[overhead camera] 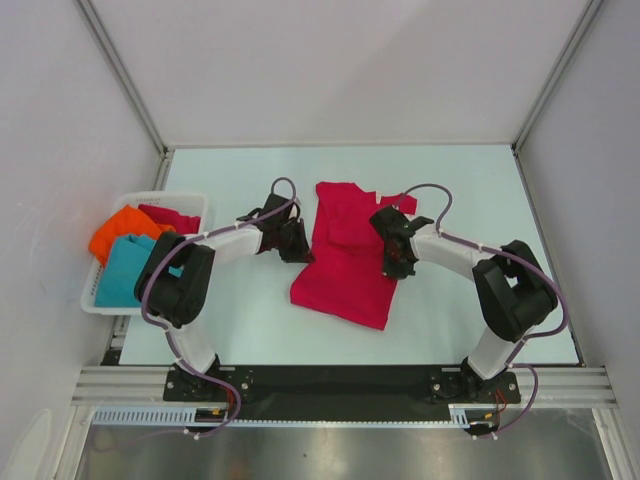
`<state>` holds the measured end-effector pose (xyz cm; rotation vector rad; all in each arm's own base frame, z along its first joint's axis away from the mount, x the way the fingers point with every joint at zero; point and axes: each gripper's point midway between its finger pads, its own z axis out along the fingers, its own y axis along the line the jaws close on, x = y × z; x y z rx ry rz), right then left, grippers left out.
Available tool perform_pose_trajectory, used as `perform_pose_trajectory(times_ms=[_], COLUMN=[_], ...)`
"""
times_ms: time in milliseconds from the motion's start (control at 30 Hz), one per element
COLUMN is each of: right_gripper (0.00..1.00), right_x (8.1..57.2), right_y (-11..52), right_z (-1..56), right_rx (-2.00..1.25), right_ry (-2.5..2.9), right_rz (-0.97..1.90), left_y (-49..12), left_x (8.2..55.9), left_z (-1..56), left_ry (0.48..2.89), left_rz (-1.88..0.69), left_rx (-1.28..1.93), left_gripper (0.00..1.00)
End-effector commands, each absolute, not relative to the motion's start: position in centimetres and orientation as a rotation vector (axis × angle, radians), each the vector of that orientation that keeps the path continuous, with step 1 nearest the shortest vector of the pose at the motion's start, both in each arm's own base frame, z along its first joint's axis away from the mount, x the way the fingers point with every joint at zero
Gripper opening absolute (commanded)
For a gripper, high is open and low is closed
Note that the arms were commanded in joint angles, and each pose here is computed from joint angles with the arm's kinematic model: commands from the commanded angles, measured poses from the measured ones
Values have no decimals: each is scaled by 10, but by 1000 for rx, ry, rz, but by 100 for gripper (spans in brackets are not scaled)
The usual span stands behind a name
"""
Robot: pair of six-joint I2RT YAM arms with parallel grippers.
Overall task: Fold and stack the t-shirts
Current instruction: Fold the folded rectangular tshirt in 1/3 of the way
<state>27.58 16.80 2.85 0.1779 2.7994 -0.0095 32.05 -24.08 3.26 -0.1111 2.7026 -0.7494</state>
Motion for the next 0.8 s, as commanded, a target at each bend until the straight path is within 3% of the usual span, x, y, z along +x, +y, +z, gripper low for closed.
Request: perform_pose_trajectory(times_ms=[0, 767], right_gripper=[0, 0], right_x=[301, 322], right_y=[167, 167], right_z=[57, 109], right_rx=[176, 176], right_ry=[2696, 2576], right_rz=[-28, -45], left_y=[-249, -239], left_x=[340, 339], left_z=[56, 94], left_ry=[2623, 2554], left_rz=[-767, -722], left_rx=[-82, -89], left_gripper=[0, 0])
